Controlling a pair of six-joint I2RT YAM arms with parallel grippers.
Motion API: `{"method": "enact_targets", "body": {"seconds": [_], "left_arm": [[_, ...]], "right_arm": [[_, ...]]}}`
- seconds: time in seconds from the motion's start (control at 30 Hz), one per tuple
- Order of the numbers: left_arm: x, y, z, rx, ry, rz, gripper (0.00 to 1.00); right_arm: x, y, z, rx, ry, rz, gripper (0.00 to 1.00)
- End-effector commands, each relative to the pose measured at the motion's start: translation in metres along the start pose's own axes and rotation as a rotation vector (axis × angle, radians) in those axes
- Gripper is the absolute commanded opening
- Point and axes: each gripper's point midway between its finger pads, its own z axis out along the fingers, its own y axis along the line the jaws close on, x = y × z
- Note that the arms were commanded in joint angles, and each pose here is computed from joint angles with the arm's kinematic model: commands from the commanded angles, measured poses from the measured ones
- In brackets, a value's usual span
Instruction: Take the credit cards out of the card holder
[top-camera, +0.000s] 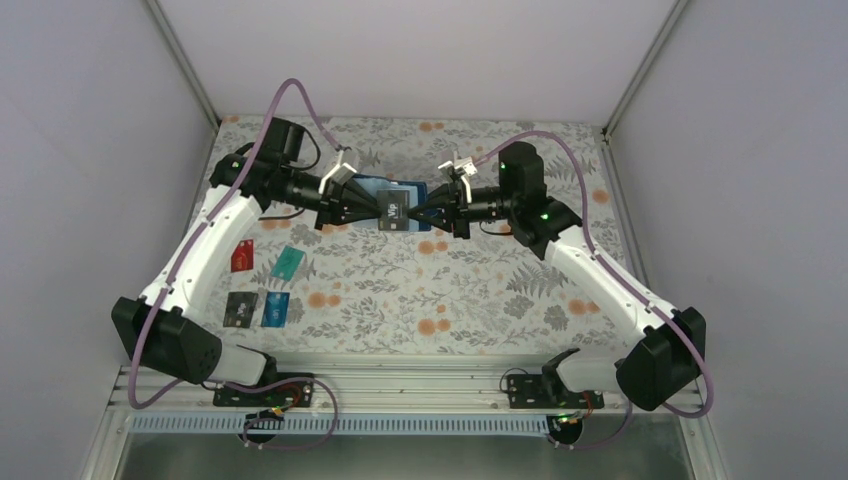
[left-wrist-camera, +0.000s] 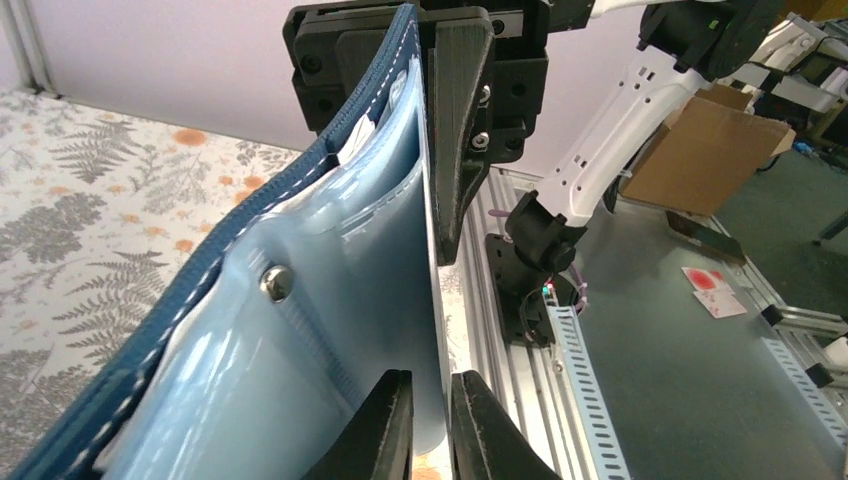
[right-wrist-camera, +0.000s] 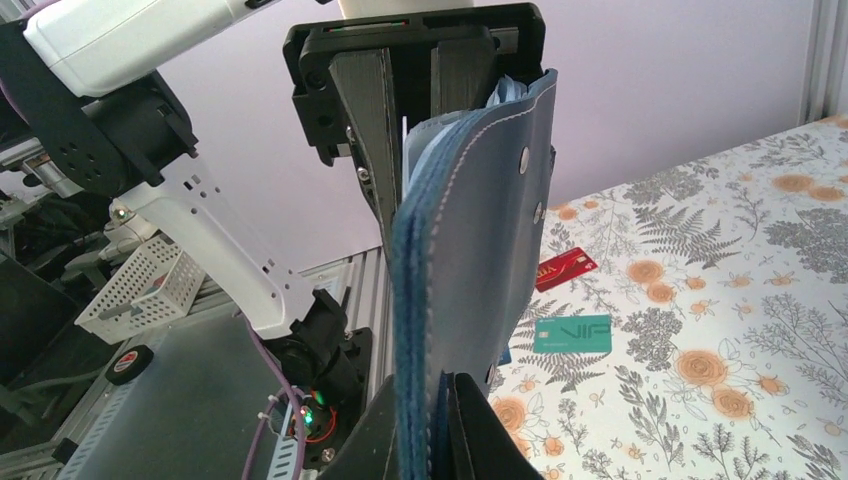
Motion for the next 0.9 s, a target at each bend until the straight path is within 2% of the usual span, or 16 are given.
{"method": "enact_targets", "body": {"seconds": [0.0, 0.1, 0.23, 0.4, 0.6, 0.87], "left_arm": [[-0.010, -0.012, -0.007, 0.026, -0.044, 0.066, 0.13], [-0.010, -0.013, -0.007, 0.027, -0.045, 0.065, 0.14], [-0.009, -0.013, -0.008, 0.028, -0.050, 0.061, 0.03], [-0.010, -0.011, -0.010, 0.017, -0.056, 0.053, 0.02], [0.000, 0.009, -0.020, -0.075, -0.045, 0.005, 0.02], [-0.002, -0.002, -0.006, 0.024, -0.065, -0.007, 0.02]], "right_arm": [[-0.005, 0.006, -0.003, -0.031, -0.017, -0.045, 0.04], [-0.006, 0.007, -0.004, -0.031, -0.020, -0.047, 0.04], [-0.007, 0.008, -0.005, -0.036, -0.022, -0.048, 0.04], [-0.007, 0.008, -0.006, -0.031, -0.023, -0.046, 0.04], [-0.004, 0.008, -0.010, -0.025, -0.019, -0.044, 0.04], [-0.005, 0.006, -0.003, -0.092, -0.019, -0.017, 0.04]]}}
